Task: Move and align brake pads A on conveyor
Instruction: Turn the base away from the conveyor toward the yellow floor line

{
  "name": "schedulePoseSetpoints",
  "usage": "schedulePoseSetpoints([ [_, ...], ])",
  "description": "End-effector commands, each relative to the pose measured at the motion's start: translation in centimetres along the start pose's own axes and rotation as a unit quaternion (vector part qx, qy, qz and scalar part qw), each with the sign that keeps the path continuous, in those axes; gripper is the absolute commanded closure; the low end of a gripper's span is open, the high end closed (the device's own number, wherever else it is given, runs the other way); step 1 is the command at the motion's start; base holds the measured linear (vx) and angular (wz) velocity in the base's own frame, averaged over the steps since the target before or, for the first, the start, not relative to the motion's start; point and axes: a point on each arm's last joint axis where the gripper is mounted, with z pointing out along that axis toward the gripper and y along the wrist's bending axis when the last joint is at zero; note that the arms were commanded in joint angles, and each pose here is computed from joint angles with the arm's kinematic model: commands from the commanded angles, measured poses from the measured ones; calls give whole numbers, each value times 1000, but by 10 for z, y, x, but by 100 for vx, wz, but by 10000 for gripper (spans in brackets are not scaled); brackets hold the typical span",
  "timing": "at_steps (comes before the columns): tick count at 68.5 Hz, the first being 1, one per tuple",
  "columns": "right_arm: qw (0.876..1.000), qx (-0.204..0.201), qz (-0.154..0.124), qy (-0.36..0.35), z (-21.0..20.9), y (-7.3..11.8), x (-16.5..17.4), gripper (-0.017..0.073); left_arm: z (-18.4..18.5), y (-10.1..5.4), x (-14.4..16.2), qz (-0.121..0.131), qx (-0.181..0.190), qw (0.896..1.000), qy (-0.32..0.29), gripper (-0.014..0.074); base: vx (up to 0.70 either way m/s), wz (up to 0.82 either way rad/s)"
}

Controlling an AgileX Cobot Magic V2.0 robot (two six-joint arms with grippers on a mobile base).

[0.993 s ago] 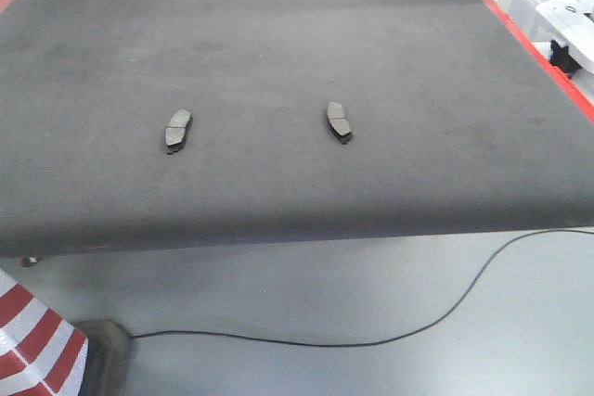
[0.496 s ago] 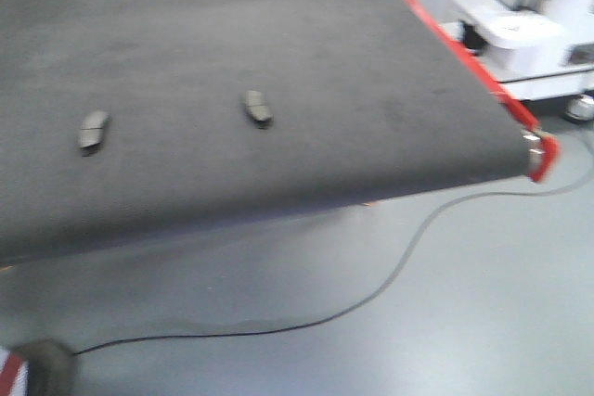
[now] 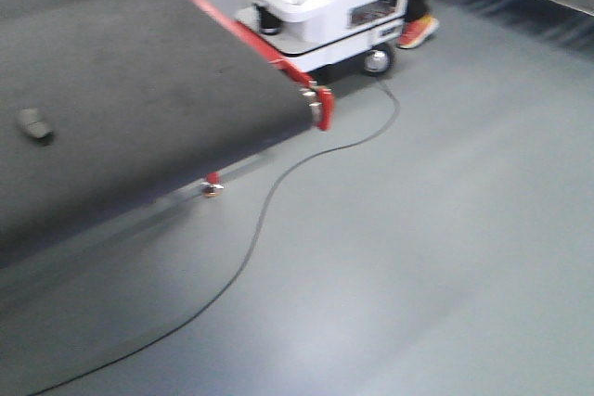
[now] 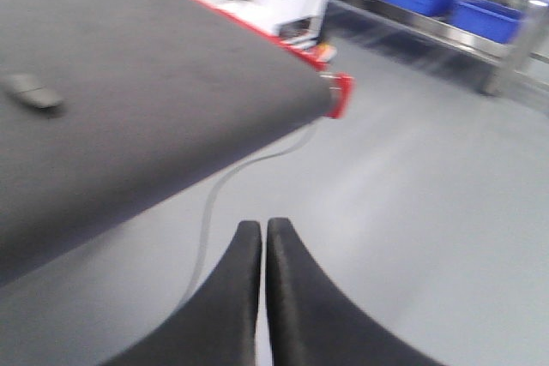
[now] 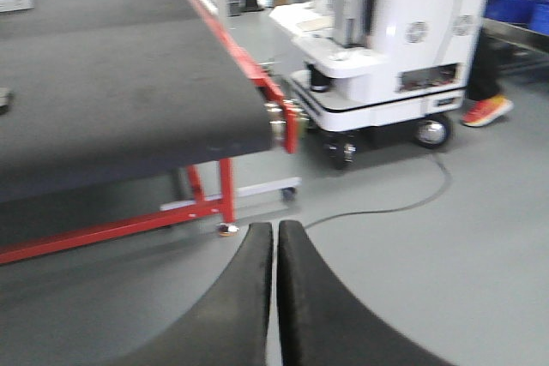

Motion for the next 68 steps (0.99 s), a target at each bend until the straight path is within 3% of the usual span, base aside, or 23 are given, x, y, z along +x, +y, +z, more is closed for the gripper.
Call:
schedulePoseSetpoints([
  [1, 999, 0, -8, -46, -2, 0, -15, 562, -2, -3, -13, 1, 12, 999, -37, 600, -6, -72],
  [68, 999, 0, -8, -46, -2, 0, -15, 562, -2, -3, -13, 1, 12, 999, -37, 600, 1, -54],
])
